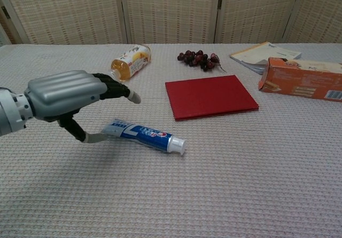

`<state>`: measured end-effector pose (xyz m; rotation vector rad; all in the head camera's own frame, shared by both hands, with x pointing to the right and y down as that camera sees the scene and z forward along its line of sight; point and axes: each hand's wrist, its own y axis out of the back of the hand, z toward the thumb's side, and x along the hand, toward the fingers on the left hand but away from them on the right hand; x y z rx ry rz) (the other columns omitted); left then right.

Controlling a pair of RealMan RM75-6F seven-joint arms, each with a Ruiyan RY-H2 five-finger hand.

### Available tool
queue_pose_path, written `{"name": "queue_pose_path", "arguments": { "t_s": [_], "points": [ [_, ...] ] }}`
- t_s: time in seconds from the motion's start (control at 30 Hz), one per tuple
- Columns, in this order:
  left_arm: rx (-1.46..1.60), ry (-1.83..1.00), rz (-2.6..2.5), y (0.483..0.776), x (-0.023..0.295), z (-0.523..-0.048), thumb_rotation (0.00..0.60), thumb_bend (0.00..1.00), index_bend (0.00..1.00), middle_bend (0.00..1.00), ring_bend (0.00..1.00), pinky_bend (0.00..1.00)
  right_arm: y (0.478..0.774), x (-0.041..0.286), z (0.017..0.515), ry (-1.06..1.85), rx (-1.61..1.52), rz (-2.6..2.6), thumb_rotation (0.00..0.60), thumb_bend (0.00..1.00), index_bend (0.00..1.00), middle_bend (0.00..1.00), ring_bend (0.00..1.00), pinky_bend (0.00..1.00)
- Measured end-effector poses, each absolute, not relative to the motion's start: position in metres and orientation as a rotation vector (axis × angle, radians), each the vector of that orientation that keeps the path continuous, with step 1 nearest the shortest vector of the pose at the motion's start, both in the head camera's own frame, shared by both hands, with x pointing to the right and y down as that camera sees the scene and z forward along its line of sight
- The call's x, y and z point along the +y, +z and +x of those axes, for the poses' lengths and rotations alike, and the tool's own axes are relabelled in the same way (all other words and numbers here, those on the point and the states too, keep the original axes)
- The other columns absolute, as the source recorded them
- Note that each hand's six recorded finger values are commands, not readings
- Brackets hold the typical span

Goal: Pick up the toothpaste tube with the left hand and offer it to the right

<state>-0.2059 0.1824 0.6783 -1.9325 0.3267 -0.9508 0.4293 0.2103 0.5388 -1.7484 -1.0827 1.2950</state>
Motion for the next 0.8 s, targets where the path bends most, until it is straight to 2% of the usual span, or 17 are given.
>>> {"name": "queue_pose_path", "arguments": {
  "t_s": [0.4, 0.8],
  "points": [
    [0.238, -1.002, -1.886, 0.717, 0.183, -0.172, 0.6, 0.34, 0.24, 0.19, 0.2, 0.18, 0.544, 0.209, 0.431, 1.312, -1.081, -1.753, 0.6, 0.46, 0.0, 0.06, 0.06, 0.0],
    [0.264, -1.037, -1.862, 0.737, 0.18, -0.167, 0.6, 0.36, 0.36, 0.32, 0.31, 0.25, 0.55, 0.209, 0.436, 1.336, -1.082, -1.757, 0.6, 0.46, 0.0, 0.06, 0.06, 0.0]
  ]
}}
